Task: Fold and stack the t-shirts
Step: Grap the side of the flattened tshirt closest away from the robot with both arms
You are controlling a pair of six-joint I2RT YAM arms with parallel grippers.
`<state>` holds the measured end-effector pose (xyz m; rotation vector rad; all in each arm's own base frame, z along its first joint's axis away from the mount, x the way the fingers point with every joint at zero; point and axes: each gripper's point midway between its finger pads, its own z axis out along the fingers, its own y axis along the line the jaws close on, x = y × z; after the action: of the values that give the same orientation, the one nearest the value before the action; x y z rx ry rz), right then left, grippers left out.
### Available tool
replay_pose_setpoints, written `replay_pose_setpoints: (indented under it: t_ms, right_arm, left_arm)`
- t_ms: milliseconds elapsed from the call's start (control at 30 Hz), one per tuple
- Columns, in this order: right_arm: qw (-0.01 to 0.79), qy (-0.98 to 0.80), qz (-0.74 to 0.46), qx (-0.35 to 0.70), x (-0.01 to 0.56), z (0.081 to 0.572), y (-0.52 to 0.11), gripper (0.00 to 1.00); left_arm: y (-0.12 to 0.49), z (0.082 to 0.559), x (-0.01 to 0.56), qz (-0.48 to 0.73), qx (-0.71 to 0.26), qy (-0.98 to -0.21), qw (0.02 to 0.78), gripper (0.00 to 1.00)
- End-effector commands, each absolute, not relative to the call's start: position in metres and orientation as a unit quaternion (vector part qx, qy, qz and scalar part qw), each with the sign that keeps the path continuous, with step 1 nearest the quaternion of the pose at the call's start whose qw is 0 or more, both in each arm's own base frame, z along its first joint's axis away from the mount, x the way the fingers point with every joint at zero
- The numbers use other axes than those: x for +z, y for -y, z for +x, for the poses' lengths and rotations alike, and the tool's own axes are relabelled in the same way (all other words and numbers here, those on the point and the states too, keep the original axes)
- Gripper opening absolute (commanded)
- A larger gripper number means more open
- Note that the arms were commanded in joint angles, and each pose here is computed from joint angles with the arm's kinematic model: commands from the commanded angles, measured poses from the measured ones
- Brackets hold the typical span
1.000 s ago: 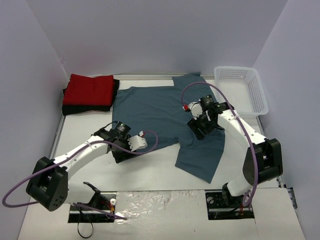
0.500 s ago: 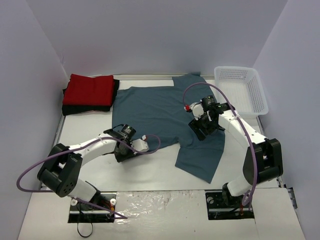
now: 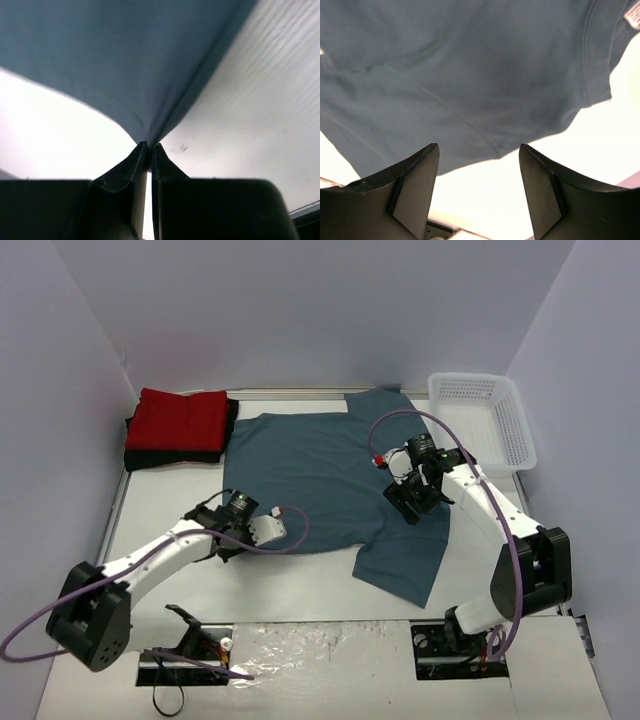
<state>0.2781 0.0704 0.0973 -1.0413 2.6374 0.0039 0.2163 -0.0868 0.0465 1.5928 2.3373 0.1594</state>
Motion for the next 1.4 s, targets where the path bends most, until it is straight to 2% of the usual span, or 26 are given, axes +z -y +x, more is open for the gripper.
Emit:
replay_pose_setpoints:
  t_ms: [0,100,300,400,467,600,667,767,867,933,1067,1367]
  right_arm:
    - [0.115,-0.918,-0.38,-0.024,0.102,0.252,-0.05,0.61]
    - [0.101,-0.915,-0.39,-0.031,0.098,0.242,-0.044,0.61]
    - [0.061,-0.893,-0.444,0.032,0.095,0.215,-0.056,0.6]
    - [0.045,-0.887,-0.459,0.015,0.092,0.214,-0.051,0.59]
    - [0.023,-0.888,-0.46,-0.007,0.085,0.216,-0.041,0.54]
    - [-0.013,-0.885,-0.466,0.0,0.07,0.208,-0.039,0.29]
    - [-0.031,-0.877,-0.479,0.017,0.065,0.199,-0.042,0.28]
    - [-0.057,-0.859,-0.508,0.041,0.067,0.184,-0.046,0.33]
    - [-0.083,-0.837,-0.54,0.044,0.068,0.172,-0.053,0.32]
    - [-0.096,-0.831,-0.547,0.027,0.065,0.172,-0.05,0.25]
    - [-0.102,-0.833,-0.544,0.006,0.047,0.188,-0.051,0.01]
    - [-0.091,-0.85,-0.518,0.006,0.012,0.229,-0.062,0.0]
  left_arm:
    - [0.061,0.218,0.07,0.547,0.09,-0.814,0.171,0.02]
    - [0.054,0.217,0.075,0.528,0.079,-0.827,0.174,0.02]
    - [0.061,0.219,0.068,0.52,0.061,-0.838,0.156,0.02]
    - [0.064,0.224,0.064,0.513,0.059,-0.844,0.147,0.02]
    - [0.067,0.231,0.065,0.509,0.06,-0.845,0.152,0.02]
    - [0.074,0.241,0.068,0.491,0.057,-0.853,0.167,0.02]
    - [0.076,0.247,0.071,0.48,0.06,-0.857,0.176,0.02]
    - [0.077,0.26,0.073,0.462,0.071,-0.862,0.194,0.03]
    - [0.077,0.272,0.074,0.443,0.065,-0.872,0.199,0.02]
    - [0.079,0.274,0.072,0.439,0.059,-0.876,0.192,0.02]
    - [0.081,0.284,0.072,0.431,0.062,-0.878,0.197,0.02]
    - [0.06,0.303,0.083,0.406,0.086,-0.885,0.21,0.03]
